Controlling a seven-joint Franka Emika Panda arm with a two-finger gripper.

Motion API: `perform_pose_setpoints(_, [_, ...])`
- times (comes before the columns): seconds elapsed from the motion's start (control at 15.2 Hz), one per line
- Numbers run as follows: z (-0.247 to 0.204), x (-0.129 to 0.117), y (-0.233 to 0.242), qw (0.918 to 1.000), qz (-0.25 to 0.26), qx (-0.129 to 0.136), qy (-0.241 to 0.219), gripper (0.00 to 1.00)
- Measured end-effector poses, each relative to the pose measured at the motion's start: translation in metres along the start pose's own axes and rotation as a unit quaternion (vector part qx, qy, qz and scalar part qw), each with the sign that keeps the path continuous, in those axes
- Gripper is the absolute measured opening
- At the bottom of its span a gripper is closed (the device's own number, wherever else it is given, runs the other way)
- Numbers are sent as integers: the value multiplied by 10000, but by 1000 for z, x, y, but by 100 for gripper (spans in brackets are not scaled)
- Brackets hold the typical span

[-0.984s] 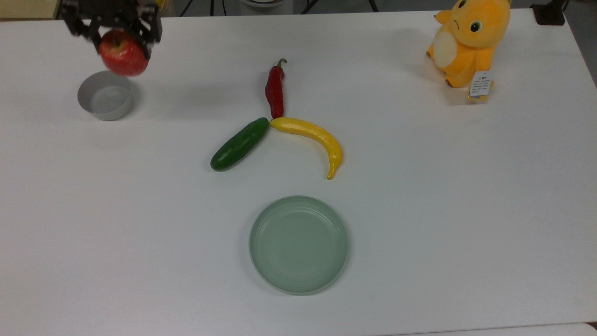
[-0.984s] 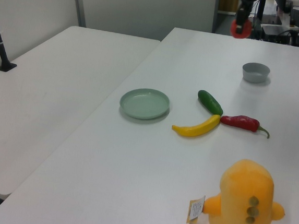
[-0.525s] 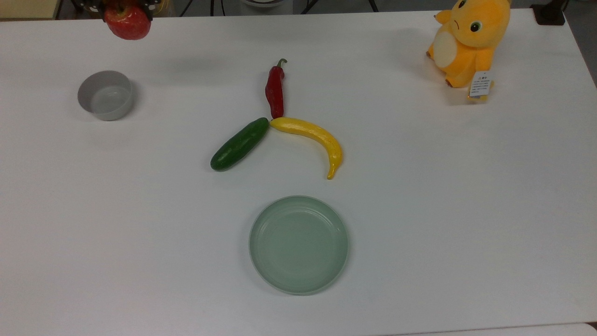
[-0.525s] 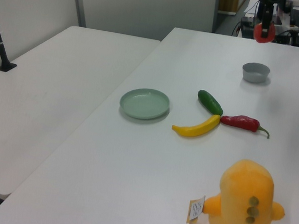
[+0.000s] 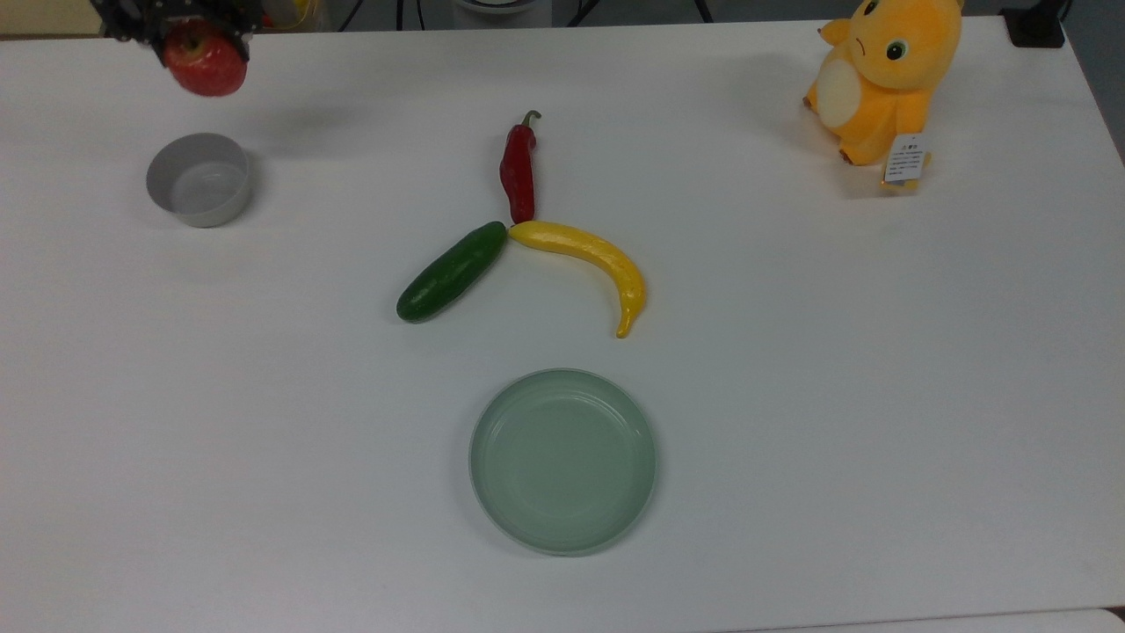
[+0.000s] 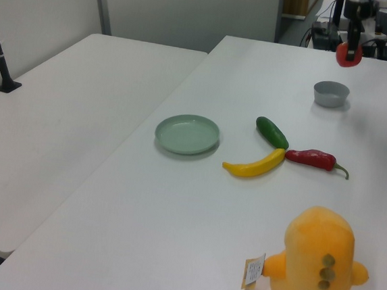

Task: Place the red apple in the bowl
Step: 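Lower the red apple into the grey bowl and open the gripper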

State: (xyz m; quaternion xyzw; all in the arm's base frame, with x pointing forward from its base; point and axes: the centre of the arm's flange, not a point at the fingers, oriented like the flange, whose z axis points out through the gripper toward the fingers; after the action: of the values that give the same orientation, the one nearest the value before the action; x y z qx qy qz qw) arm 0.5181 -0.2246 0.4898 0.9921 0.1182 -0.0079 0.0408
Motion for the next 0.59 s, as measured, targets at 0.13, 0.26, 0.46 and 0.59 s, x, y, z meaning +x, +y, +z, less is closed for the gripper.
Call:
perform_pose_setpoints(0.13, [20,-1,12,9997,37,-151,194,79])
perform_pose_setpoints(0.26, [37,0,22,9990,89,-271,335,79])
perform_pose_setpoints(0.46, [71,9,27,9979,78,-415,498,79])
perform_pose_setpoints(0.59, [91,13,28,9974,58,-464,546,79])
